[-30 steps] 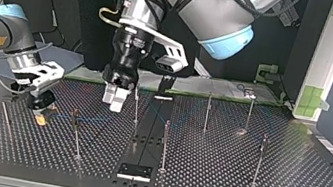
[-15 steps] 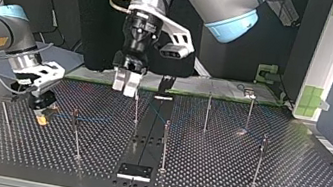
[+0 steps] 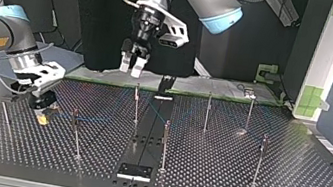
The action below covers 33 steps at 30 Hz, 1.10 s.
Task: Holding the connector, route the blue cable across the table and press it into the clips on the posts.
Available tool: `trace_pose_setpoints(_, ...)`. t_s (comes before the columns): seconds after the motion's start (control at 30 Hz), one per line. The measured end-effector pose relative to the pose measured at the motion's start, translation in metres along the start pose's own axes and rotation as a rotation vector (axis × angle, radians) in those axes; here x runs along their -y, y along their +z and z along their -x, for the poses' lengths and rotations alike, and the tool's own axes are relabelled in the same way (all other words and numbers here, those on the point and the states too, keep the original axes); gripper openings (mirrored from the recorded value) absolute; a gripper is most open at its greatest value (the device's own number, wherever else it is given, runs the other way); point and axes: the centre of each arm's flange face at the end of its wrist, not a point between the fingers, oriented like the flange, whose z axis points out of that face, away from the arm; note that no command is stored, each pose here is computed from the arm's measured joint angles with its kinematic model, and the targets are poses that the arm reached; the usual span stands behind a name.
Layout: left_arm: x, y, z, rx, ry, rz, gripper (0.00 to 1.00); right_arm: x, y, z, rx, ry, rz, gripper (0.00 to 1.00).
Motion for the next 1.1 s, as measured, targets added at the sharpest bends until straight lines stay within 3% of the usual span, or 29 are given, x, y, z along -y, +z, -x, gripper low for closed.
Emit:
trace_pose_setpoints(0.1, -0.008, -0.008, -0.007, -0.002, -0.022, 0.001, 1.00, 0.000, 0.000, 0.000, 0.001, 0.000, 0.000, 0.00)
trace_pose_setpoints(0.2, -0.017, -0.017, -0.018, -0.007, -0.009, 0.016, 1.00, 0.000, 0.000, 0.000, 0.001, 0.000, 0.000, 0.00)
trace_pose_setpoints(0.5, -0.071, -0.041, -0.062, -0.025, 0.105, 0.115, 1.00, 0.000, 0.001, 0.002, 0.003, 0.000, -0.001, 0.00)
trace_pose_setpoints(0.83, -0.132, -0.083, -0.115, -0.103, 0.160, 0.159, 1.00, 0.001, 0.001, 0.003, 0.005, 0.000, -0.005, 0.00)
trace_pose_setpoints(1.1, -0.163, -0.119, -0.124, -0.162, 0.206, 0.196, 1.00, 0.001, 0.002, 0.003, 0.006, 0.001, -0.005, 0.00)
